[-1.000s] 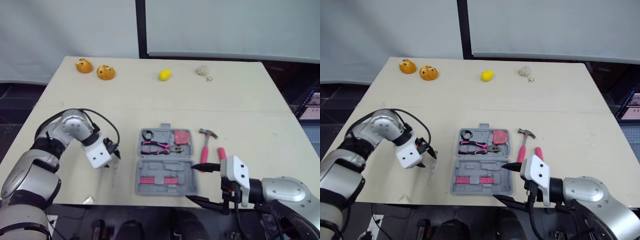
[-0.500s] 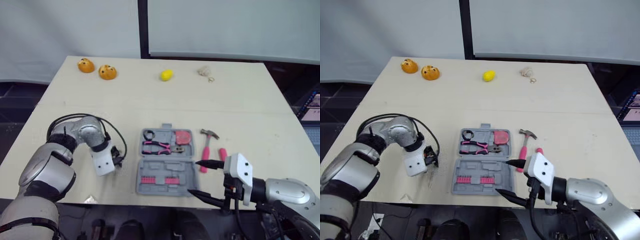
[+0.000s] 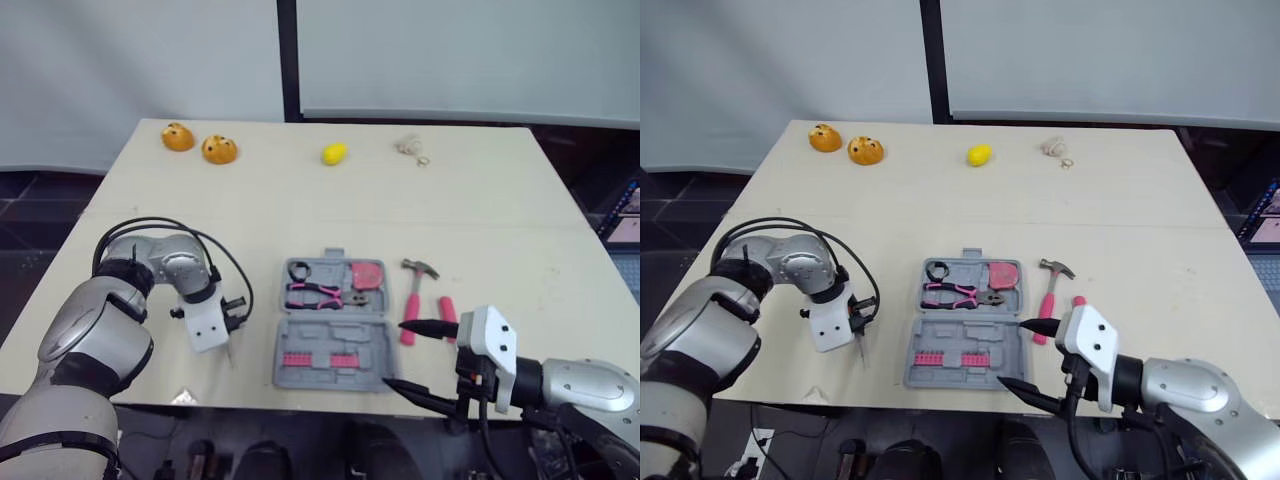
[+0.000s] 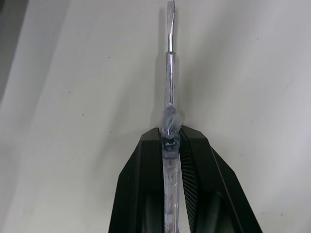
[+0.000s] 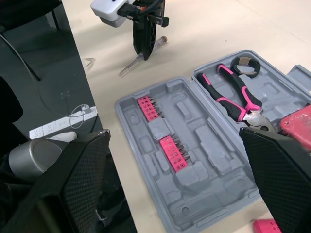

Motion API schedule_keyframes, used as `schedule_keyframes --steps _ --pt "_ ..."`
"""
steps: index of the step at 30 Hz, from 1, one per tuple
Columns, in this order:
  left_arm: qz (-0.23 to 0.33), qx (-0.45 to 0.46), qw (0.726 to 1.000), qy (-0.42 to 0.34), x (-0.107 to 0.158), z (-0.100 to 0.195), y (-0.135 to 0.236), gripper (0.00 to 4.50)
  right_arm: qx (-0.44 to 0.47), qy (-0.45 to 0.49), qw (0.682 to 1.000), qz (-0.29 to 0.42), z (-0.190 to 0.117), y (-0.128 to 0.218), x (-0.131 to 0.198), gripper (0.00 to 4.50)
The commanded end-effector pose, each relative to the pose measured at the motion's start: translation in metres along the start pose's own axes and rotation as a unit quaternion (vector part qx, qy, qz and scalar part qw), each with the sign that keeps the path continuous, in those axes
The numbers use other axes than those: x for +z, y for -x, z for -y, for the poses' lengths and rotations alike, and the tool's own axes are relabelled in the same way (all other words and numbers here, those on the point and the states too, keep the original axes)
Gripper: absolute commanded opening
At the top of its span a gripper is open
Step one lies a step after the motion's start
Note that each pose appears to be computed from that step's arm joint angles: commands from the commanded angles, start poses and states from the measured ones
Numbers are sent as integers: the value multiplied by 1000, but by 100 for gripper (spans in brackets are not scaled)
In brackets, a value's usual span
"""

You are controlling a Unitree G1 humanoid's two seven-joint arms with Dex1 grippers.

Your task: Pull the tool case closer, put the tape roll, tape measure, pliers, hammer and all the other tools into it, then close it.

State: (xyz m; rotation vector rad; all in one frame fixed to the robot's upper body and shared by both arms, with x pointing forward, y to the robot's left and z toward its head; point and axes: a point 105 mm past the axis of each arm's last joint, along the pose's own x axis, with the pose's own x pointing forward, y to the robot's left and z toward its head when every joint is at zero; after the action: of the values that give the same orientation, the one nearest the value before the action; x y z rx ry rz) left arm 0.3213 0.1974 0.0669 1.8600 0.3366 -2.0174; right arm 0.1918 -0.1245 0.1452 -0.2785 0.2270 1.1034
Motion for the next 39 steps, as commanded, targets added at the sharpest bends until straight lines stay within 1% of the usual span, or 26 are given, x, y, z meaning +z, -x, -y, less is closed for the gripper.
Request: schedule_keyframes --steps 1,3,6,10,13,16,18,19,21,23,25,26,27,28,29,31,33,36,37,39 --pt "11 37 996 80 -8 6 25 8 2 18 1000 14 -2 2 11 450" --pt "37 59 989 131 -9 7 35 8 5 18 1000 14 -2 1 10 450" --pt "103 116 948 276 -11 19 53 8 10 19 1000 16 2 -1 10 450" --pt "156 136 903 375 6 40 61 8 12 19 1000 15 7 1 9 450" --pt "181 148 868 438 17 46 63 8 15 18 1000 13 9 5 8 450" --pt "207 157 807 531 28 50 63 8 15 17 1000 10 11 8 5 450" --pt "223 142 760 594 38 51 60 8 16 16 1000 10 12 7 5 450" --pt "227 135 744 614 43 51 59 8 17 16 1000 10 12 7 5 450" --pt "235 125 681 682 52 47 52 8 16 15 1000 9 12 6 3 450" --pt "234 116 645 718 59 44 46 8 14 17 1000 5 13 7 0 450" --pt "225 117 604 755 62 41 38 8 10 17 1000 -1 13 9 -4 450" --pt "220 119 589 768 62 40 36 8 9 17 1000 -2 13 10 -5 450" --pt "205 134 554 795 57 39 31 8 5 16 1000 -2 12 11 -6 450" --pt "208 148 519 816 54 36 28 8 2 14 1000 -2 12 12 -7 450" --pt "211 155 493 829 52 33 27 8 0 13 1000 -1 12 13 -7 450" --pt "193 171 451 855 46 33 25 8 -3 12 1000 -1 10 13 -8 450" --pt "191 182 412 872 39 32 23 8 -4 11 1000 -1 10 14 -9 450" --pt "203 188 366 888 28 27 16 8 -8 9 1000 0 10 14 -10 450" --pt "199 200 344 896 20 25 14 8 -10 9 1000 1 10 14 -10 450" --pt "199 218 310 904 9 18 12 8 -11 9 1000 2 11 14 -9 450"
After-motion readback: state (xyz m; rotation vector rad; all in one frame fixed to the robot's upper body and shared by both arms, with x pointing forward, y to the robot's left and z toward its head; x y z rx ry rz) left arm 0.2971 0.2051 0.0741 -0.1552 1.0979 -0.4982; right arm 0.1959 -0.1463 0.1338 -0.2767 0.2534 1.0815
